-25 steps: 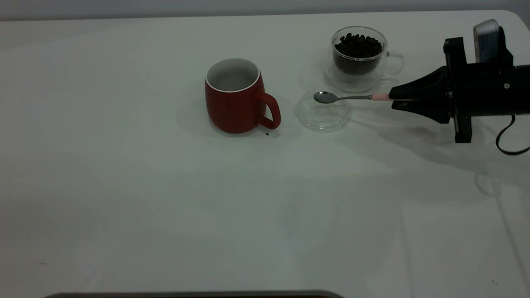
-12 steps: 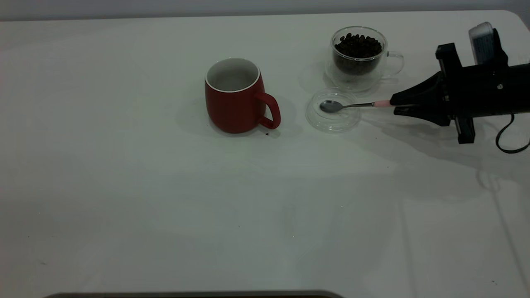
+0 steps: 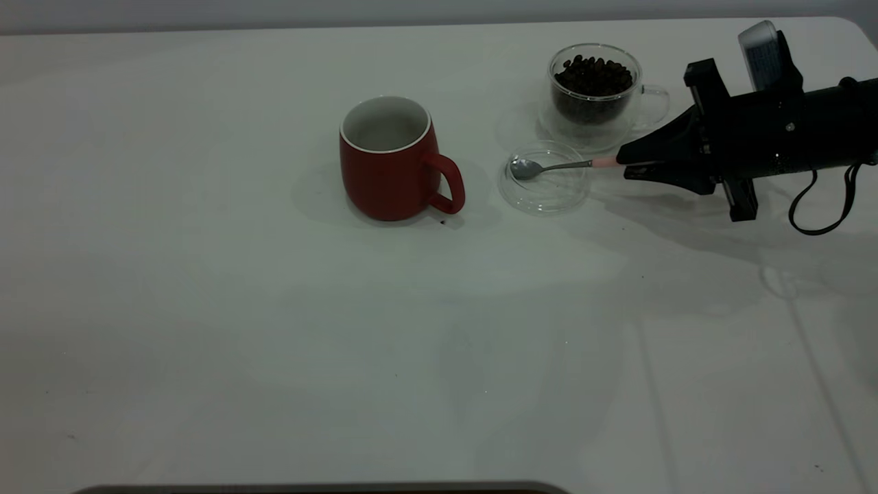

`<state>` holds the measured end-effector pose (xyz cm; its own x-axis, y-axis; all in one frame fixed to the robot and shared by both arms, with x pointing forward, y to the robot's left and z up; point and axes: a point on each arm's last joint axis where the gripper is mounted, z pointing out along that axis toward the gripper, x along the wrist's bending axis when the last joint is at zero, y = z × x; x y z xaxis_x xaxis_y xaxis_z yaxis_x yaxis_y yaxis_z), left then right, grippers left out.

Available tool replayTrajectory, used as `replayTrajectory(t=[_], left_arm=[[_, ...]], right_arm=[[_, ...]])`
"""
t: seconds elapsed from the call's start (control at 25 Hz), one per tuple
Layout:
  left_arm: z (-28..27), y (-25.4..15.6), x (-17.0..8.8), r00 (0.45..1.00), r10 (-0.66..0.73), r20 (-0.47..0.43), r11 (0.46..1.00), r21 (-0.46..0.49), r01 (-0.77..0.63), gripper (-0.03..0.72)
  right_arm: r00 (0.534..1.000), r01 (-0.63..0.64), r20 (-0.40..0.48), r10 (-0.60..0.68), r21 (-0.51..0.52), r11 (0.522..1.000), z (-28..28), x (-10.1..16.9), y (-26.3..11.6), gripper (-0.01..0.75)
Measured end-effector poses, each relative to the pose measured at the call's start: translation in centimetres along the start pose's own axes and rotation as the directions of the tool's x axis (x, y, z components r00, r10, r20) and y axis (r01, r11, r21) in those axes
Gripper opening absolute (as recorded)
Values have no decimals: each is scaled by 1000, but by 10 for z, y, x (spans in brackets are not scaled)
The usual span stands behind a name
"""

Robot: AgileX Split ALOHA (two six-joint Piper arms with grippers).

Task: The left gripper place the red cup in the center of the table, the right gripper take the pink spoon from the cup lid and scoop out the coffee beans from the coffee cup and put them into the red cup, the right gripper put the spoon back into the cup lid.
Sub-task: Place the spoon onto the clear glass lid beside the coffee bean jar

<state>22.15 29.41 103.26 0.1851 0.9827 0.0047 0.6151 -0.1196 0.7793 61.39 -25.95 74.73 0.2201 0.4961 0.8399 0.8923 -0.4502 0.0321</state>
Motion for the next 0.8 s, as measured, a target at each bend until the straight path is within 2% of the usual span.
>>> replayTrajectory(t=[0.4, 0.48, 0.8], left_arm=[[0, 0, 0, 1000, 0, 0, 1000, 0, 0, 586], [0, 0, 0, 1000, 0, 0, 1000, 0, 0, 586], [0, 0, 0, 1000, 0, 0, 1000, 0, 0, 586]], right_arm=[[1000, -1, 1, 1, -1, 1000, 0, 0, 0, 127], [1000, -1, 6, 1, -2, 1000, 0, 0, 0, 163], [1000, -3, 13, 3, -2, 1000, 1, -2, 0, 384]])
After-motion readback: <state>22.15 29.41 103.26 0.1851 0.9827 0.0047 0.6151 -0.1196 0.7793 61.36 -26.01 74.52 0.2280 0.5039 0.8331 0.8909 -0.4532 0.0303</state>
